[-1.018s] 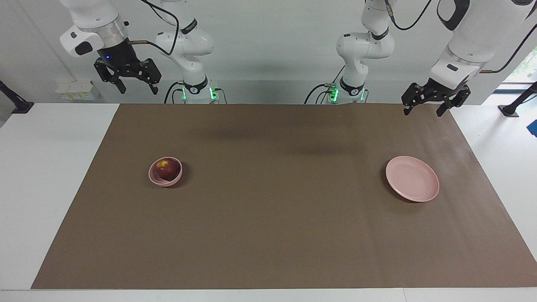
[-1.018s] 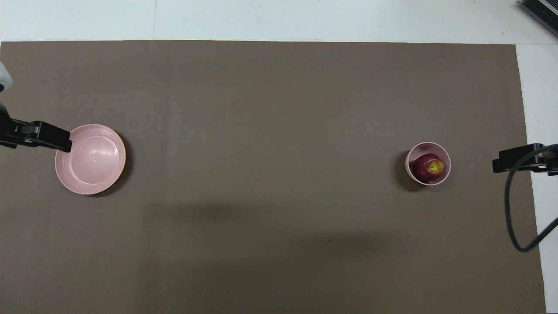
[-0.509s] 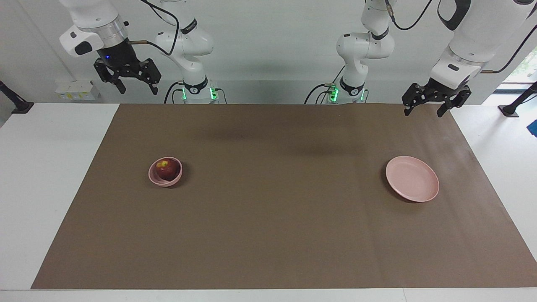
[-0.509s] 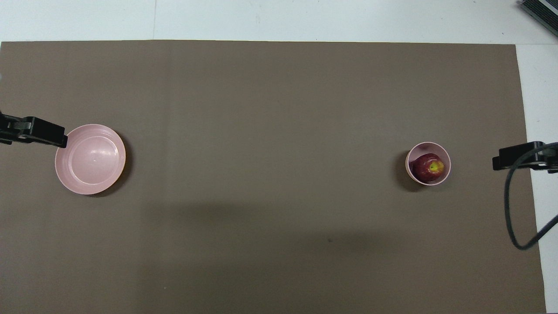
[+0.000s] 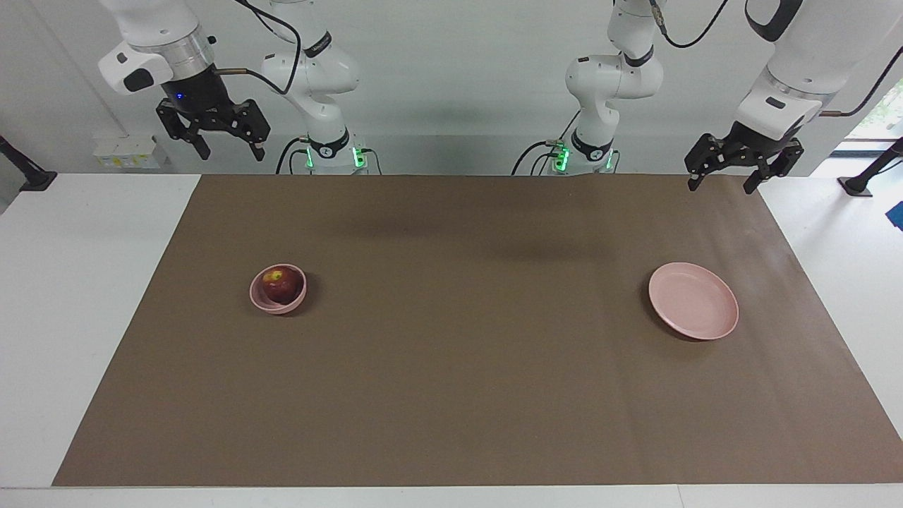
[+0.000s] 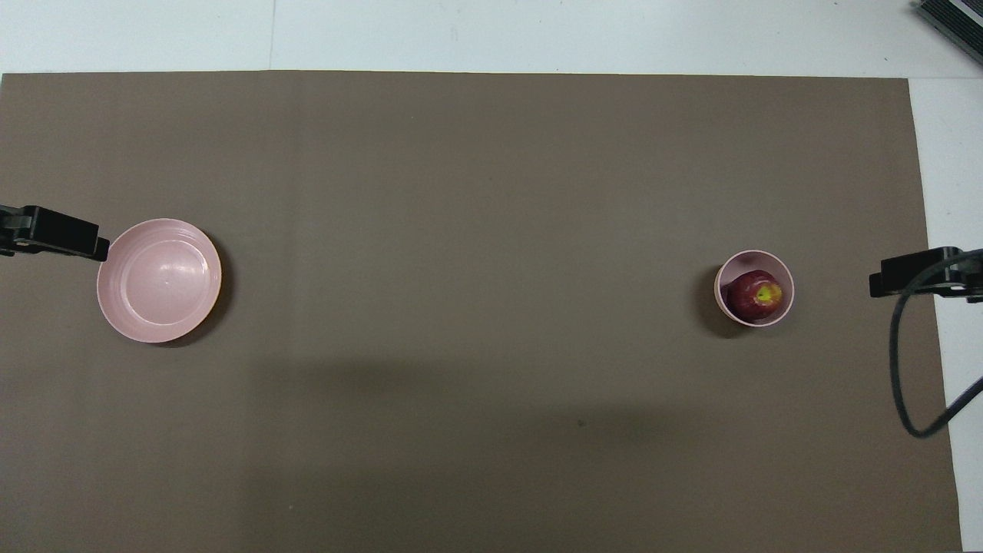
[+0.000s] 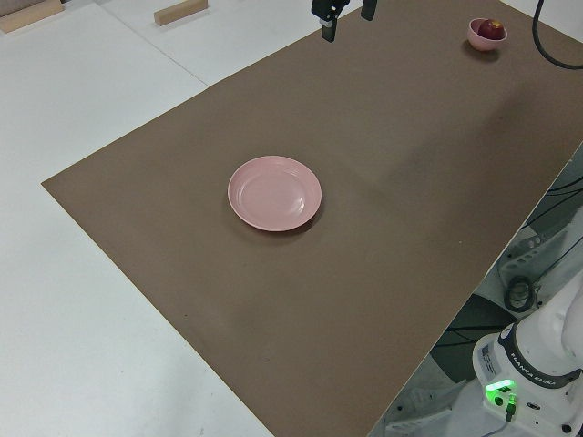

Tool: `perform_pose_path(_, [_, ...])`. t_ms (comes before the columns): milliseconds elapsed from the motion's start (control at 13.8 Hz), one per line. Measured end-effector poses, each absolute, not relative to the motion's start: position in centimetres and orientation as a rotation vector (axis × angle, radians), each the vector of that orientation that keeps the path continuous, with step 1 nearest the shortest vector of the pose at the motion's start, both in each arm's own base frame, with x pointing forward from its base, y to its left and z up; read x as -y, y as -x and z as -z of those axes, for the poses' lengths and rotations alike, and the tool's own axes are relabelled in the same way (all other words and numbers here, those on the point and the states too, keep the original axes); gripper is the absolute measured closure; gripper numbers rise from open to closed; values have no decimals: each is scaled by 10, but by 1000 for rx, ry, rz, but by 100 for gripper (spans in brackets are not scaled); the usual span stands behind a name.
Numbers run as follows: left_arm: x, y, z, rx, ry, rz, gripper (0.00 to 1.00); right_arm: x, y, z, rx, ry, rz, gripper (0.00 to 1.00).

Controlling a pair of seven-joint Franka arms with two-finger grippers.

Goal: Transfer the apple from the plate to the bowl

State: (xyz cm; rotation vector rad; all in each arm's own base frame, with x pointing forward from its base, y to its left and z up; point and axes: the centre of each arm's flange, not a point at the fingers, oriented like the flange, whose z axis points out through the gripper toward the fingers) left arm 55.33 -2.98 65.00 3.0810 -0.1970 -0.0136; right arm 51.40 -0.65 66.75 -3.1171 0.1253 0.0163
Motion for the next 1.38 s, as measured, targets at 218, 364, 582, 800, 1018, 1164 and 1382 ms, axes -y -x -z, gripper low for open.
perform_pose_path(218, [30, -553, -650, 196, -3079, 18, 0, 8, -514, -667, -130, 3117, -17, 0])
perform_pose_path(364, [27, -553, -650, 189, -3079, 19, 0, 8, -514, -667, -131, 3117, -17, 0])
perform_pose_path(582, [26, -553, -650, 187, -3079, 20, 0, 8, -514, -667, -131, 3118, -18, 0])
perform_pose_path(800, [26, -553, -650, 187, -3079, 20, 0, 8, -514, -667, -131, 3118, -18, 0])
perform_pose_path(1018, [26, -553, -650, 187, -3079, 20, 0, 8, -514, -667, -131, 3118, -18, 0])
perform_pose_path(1164, [26, -553, -650, 187, -3079, 21, 0, 8, -514, -667, -131, 3118, -18, 0])
perform_pose_path(1382, [26, -553, -650, 187, -3079, 21, 0, 8, -514, -667, -130, 3118, -18, 0])
